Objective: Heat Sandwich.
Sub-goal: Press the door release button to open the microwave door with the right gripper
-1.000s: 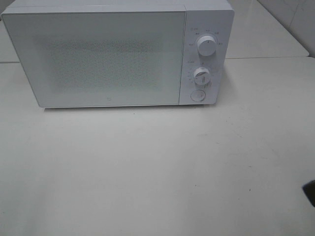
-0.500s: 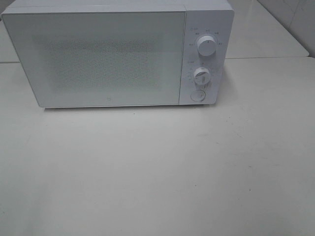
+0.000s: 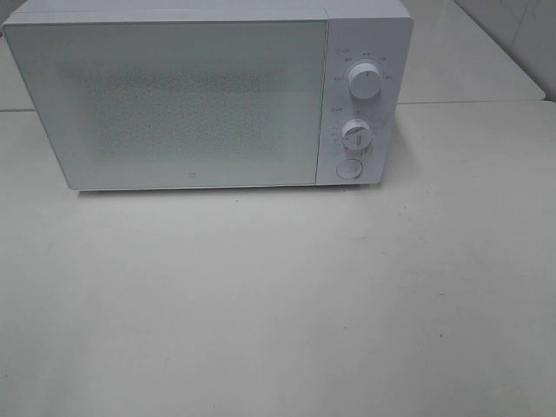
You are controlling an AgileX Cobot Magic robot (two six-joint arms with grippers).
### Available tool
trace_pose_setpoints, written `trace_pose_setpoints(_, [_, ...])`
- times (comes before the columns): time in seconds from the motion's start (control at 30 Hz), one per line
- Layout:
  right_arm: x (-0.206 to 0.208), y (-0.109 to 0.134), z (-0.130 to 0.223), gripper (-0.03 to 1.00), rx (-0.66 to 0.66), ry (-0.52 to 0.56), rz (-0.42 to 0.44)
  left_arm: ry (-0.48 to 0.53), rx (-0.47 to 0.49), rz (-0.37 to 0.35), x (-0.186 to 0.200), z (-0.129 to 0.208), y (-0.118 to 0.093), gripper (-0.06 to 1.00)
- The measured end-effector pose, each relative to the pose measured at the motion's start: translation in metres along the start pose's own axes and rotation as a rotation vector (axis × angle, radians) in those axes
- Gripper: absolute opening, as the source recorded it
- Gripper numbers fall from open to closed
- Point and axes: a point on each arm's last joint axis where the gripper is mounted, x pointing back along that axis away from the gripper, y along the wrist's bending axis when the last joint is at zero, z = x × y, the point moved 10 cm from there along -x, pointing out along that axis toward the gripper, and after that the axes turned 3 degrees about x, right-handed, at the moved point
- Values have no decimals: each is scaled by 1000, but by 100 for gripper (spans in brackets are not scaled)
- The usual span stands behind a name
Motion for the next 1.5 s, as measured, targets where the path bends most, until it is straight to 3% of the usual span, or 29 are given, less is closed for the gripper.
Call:
trace_pose_setpoints(0.63, [1,-1,-1,77,-19,-19,22,0,0,0,0,0,0,97])
trace_pose_setpoints(0.97, [0,0,-43,77,-27,-147,9,0,0,0,0,0,0,97])
trace_pose_setpoints(1.07, [-10,-1,-60,77,-25,-204,10,0,0,0,0,0,0,97])
trace_pose_setpoints(1.5, [-74,0,-80,77,-20,-184,4,0,0,0,0,0,0,97])
